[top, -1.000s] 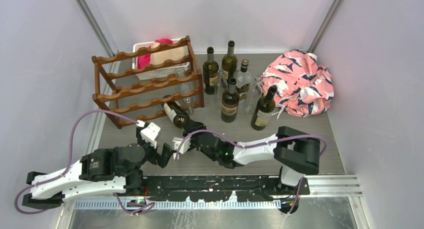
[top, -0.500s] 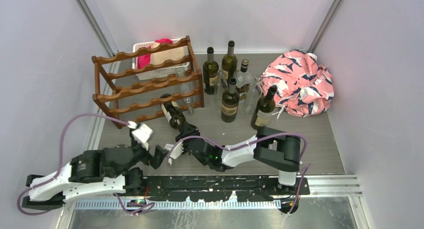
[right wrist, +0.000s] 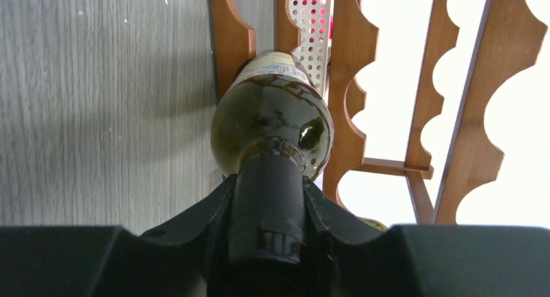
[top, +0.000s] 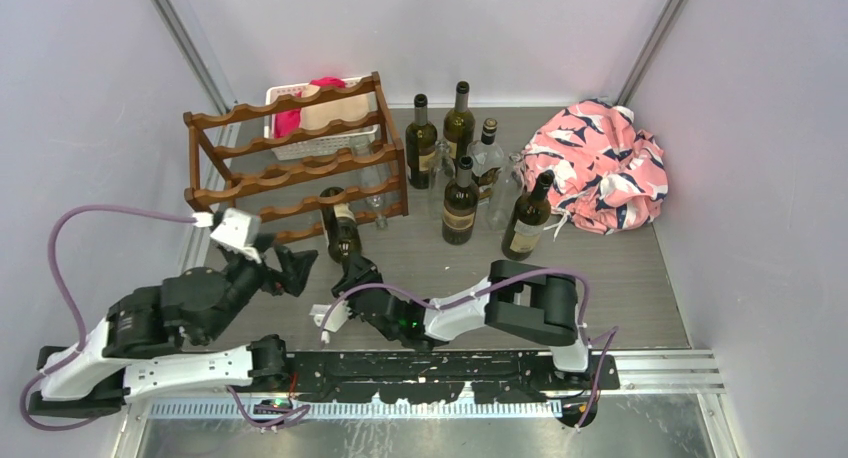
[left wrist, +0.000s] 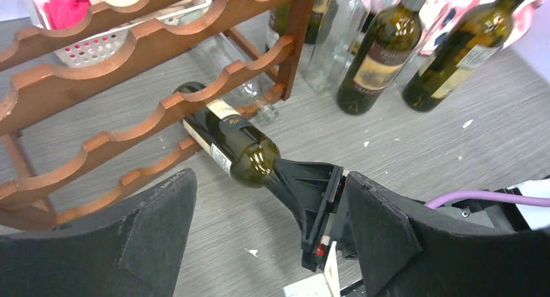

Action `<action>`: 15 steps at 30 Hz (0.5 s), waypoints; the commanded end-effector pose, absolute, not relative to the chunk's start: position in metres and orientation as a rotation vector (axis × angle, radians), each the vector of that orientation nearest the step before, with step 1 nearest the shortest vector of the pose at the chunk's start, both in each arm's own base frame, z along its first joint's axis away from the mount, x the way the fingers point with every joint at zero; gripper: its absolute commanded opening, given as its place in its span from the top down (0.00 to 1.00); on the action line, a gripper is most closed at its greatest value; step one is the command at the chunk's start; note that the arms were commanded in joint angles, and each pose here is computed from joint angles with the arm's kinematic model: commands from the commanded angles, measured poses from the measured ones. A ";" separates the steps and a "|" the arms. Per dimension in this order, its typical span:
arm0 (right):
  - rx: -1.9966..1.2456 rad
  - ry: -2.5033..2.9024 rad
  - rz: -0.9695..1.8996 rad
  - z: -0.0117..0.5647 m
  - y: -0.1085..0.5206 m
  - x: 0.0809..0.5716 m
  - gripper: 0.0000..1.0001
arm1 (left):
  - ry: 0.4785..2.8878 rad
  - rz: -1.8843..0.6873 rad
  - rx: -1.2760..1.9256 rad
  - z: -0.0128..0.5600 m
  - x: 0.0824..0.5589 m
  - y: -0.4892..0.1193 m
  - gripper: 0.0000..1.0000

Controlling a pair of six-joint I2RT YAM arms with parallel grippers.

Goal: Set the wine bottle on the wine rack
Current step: Place the wine bottle in the wine rack.

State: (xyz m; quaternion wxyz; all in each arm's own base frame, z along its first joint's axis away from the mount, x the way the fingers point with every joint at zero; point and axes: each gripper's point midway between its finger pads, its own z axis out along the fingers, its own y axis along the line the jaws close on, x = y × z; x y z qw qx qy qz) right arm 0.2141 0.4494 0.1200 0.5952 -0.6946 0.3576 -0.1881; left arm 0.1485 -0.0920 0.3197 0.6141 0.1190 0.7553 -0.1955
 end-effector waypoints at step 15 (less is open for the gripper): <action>-1.684 0.825 -0.353 0.062 0.502 0.264 0.49 | 1.692 -0.462 0.231 0.339 0.158 -0.111 0.15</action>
